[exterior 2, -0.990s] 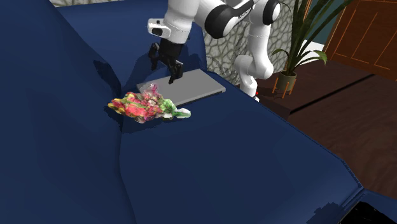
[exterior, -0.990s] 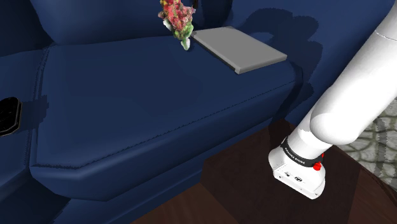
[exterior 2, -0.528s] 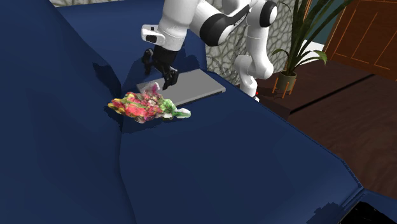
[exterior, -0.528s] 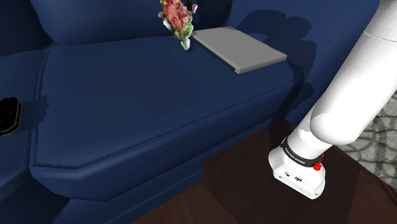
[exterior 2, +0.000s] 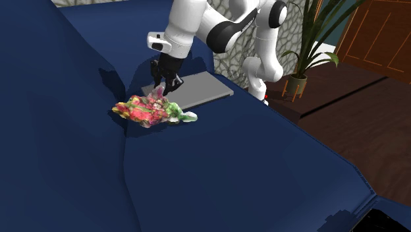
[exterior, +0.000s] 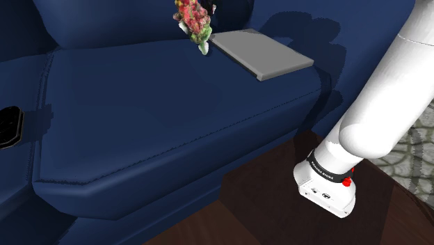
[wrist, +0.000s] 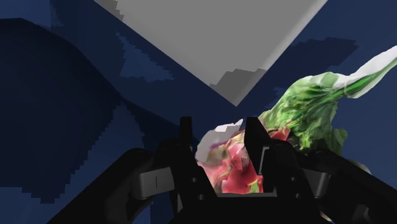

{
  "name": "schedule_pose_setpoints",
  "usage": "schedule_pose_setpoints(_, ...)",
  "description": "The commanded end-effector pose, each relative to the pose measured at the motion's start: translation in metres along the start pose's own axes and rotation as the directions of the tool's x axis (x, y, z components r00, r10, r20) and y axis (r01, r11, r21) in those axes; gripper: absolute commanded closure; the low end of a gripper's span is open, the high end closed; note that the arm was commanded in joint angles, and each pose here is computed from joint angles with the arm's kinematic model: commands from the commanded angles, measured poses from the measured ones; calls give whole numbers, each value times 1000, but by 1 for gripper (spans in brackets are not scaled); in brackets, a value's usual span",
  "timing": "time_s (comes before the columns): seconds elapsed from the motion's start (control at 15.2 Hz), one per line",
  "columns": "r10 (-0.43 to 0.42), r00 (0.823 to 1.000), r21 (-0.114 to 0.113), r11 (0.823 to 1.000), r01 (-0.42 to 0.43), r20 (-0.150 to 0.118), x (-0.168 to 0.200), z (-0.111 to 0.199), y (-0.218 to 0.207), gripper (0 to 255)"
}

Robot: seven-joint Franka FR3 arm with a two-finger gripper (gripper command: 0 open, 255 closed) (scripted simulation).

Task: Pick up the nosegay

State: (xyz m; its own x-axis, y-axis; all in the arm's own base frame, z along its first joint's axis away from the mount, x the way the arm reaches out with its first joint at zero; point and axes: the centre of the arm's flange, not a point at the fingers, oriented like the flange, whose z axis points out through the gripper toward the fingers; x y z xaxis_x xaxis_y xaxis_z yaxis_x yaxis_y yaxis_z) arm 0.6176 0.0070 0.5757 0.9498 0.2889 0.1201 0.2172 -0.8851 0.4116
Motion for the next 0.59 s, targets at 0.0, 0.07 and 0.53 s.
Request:
schedule_pose_setpoints(0.0,-2,1000,1,1000,2,2,0,1,-1,255)
schedule_pose_setpoints(0.07,-2,1000,1,1000,2,2,0,1,-1,255)
schedule_pose_setpoints(0.53,-2,1000,1,1000,2,2,1,-14,6,255)
